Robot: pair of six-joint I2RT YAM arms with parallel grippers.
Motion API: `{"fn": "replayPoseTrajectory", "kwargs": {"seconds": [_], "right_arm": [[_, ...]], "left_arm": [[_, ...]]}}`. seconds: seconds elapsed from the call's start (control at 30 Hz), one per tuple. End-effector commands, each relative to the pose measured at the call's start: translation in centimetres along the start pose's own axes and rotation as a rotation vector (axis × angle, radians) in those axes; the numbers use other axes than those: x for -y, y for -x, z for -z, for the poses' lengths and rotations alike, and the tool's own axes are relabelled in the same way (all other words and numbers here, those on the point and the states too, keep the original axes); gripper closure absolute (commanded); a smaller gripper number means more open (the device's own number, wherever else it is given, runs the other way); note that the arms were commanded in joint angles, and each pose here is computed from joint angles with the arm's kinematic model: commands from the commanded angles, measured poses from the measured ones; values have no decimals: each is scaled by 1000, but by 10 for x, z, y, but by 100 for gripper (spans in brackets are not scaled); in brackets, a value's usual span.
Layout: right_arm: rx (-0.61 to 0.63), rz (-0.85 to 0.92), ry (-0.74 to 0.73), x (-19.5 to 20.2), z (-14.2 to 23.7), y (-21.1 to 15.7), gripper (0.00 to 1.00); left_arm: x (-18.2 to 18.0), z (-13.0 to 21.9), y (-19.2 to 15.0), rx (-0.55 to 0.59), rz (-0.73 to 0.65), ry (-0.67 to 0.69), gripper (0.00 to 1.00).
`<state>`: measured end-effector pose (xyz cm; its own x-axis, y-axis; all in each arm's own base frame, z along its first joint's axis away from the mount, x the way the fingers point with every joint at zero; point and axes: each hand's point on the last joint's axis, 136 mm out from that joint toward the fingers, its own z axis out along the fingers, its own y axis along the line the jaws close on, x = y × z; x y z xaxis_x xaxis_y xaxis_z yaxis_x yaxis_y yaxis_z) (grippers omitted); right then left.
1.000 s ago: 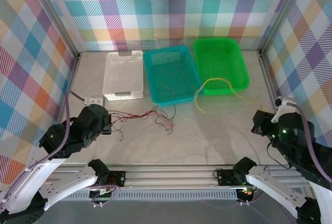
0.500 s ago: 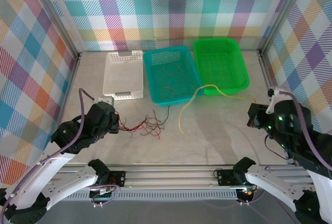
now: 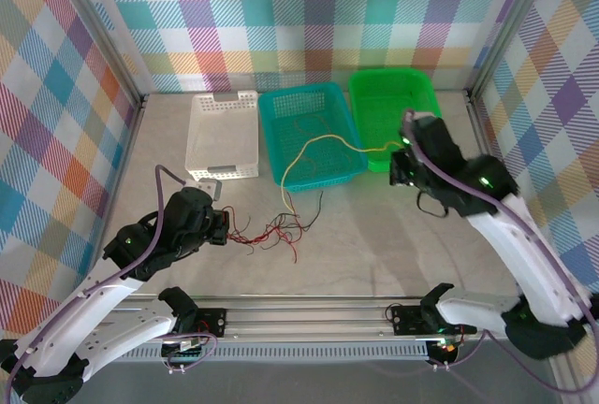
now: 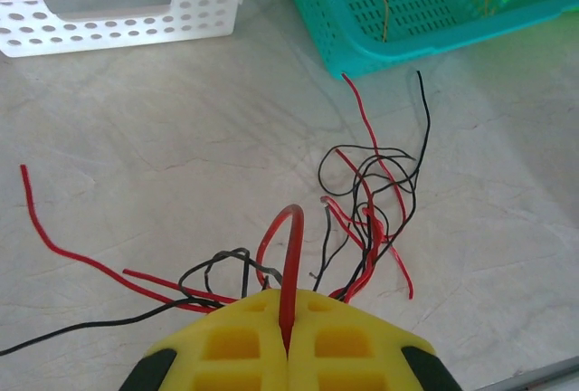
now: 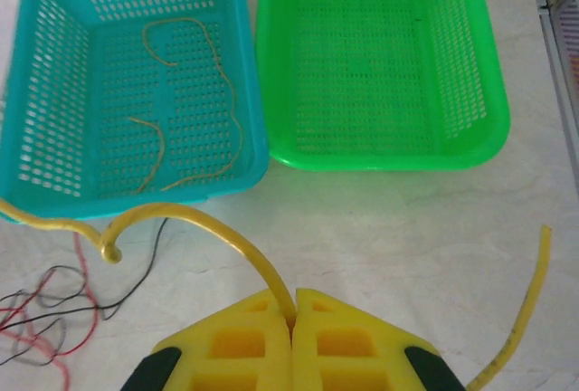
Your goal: Untangle the cables
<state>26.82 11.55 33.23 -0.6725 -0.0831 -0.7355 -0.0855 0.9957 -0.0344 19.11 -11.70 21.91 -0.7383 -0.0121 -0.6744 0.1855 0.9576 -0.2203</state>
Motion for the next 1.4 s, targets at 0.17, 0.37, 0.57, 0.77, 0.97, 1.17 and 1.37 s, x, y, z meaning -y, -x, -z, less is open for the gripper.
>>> {"fn": "replayPoseTrajectory", "kwargs": {"seconds": [0.17,0.37,0.57,0.77,0.97,1.17,1.37], "right_arm": [[18,133,-149,-8,-46,50,100],[-32,189,-209,-19,-82,71,100],[-60,284,-323,-20,-113,85,100],[-75,343,-388,-21,-139,93,100],[-130,384,-392,-37,-167,84,100],[-182,447,-358,-73,-198,59,100],[-240,499,-316,-107,-227,34,100]], "left_arm": [[5,0,5,30,-7,-33,100],[6,-1,4,26,-9,-39,100],[5,-2,4,24,-16,-33,100],[5,-3,4,25,-21,-31,100],[4,-3,5,27,-23,-26,100],[4,-4,5,25,-25,-24,100],[5,-4,4,20,-27,-24,100]]}}
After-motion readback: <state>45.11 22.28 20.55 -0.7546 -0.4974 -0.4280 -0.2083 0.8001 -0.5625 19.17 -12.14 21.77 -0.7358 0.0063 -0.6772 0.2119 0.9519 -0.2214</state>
